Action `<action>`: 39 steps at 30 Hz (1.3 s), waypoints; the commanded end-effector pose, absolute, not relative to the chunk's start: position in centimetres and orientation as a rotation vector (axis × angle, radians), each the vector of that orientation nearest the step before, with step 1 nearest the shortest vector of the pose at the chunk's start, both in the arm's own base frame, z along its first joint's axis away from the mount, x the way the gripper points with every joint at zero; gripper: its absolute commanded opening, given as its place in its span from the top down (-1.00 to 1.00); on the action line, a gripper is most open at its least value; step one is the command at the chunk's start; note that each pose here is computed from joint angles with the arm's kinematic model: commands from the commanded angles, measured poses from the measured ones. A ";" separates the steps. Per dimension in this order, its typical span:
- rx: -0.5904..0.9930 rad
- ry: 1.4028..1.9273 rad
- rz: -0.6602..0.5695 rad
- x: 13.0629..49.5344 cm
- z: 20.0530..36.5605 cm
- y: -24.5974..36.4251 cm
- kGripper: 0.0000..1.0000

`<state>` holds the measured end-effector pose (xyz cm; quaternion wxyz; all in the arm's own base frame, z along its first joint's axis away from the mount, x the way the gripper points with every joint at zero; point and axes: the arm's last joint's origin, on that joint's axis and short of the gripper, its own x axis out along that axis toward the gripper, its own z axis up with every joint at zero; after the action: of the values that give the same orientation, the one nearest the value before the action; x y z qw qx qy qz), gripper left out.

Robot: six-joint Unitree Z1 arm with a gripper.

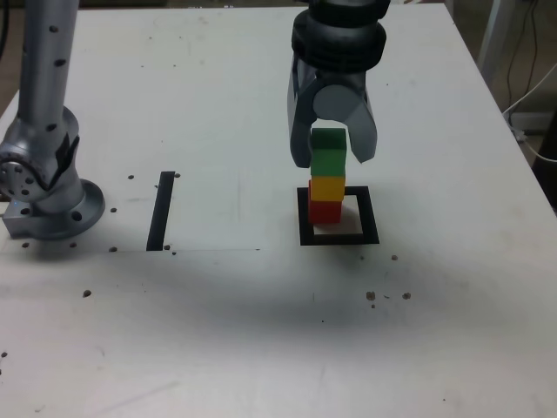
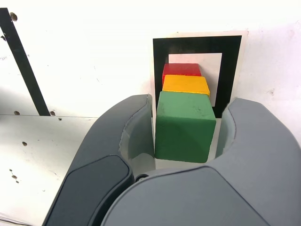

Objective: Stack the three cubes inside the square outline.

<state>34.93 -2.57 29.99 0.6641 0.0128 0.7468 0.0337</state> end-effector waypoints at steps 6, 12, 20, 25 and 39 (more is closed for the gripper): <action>0.030 1.681 0.070 34.9 30.3 -2.5 -0.99; 0.015 1.641 0.043 33.6 32.2 -2.5 -0.99; 0.049 1.582 -0.011 29.9 35.6 -2.1 -0.99; 0.061 1.593 -0.033 26.8 35.8 -1.3 -0.99; 0.064 1.724 0.010 18.2 31.5 0.1 -0.99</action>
<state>18.87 -0.02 31.75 0.6495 0.0286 0.7598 0.0032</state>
